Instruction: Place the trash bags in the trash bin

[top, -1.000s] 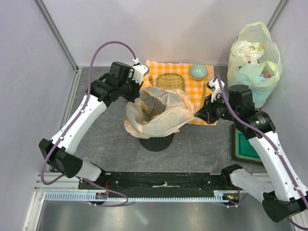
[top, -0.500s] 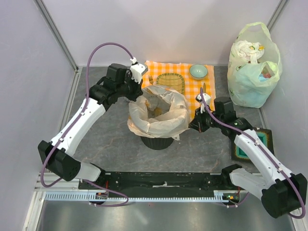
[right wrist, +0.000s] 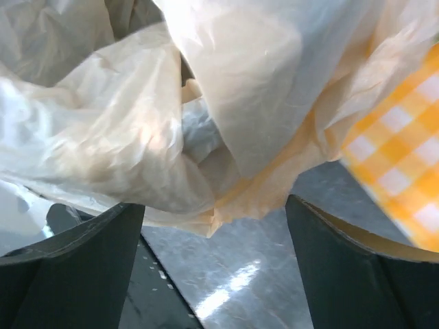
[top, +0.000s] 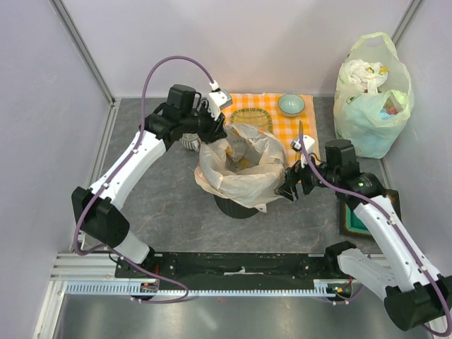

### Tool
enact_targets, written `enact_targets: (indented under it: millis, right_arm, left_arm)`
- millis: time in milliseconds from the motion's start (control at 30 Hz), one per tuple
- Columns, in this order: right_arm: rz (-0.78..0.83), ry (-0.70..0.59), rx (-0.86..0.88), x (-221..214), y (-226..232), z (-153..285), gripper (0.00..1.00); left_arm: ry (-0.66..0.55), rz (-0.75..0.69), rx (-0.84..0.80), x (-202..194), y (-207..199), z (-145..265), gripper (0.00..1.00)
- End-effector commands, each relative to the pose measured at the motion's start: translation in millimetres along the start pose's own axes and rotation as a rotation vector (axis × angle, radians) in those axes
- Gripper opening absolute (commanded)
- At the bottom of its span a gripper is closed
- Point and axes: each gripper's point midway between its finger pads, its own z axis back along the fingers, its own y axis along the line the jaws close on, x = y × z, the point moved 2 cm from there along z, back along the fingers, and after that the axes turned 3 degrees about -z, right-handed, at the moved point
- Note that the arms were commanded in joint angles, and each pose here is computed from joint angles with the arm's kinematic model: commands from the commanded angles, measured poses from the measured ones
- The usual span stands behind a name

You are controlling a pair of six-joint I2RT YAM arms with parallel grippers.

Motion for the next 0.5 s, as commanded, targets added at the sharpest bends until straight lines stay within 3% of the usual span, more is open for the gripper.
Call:
enact_targets:
  millis: [0,67,167,333,467]
  right_arm:
    - [0.116,-0.043,-0.036,23,7,38,0.96]
    - [0.140,-0.055,-0.043,34,9,52,0.98]
    - [0.152,-0.063,-0.025,51,17,66,0.98]
    - [0.106,-0.077,-0.036,75,5,68,0.97]
    - [-0.056,-0.055,-0.027,84,-42,48,0.88]
  left_arm:
    - [-0.017,-0.142,-0.167,11,-24,8,0.44]
    - [-0.049,-0.166,-0.174,27,-26,21,0.60]
    - [-0.083,-0.109,-0.198,40,-25,47,0.75]
    - [-0.150,0.139,-0.229,36,-33,98,0.75]
    - [-0.129,0.346,-0.188,-3,-38,122,0.73]
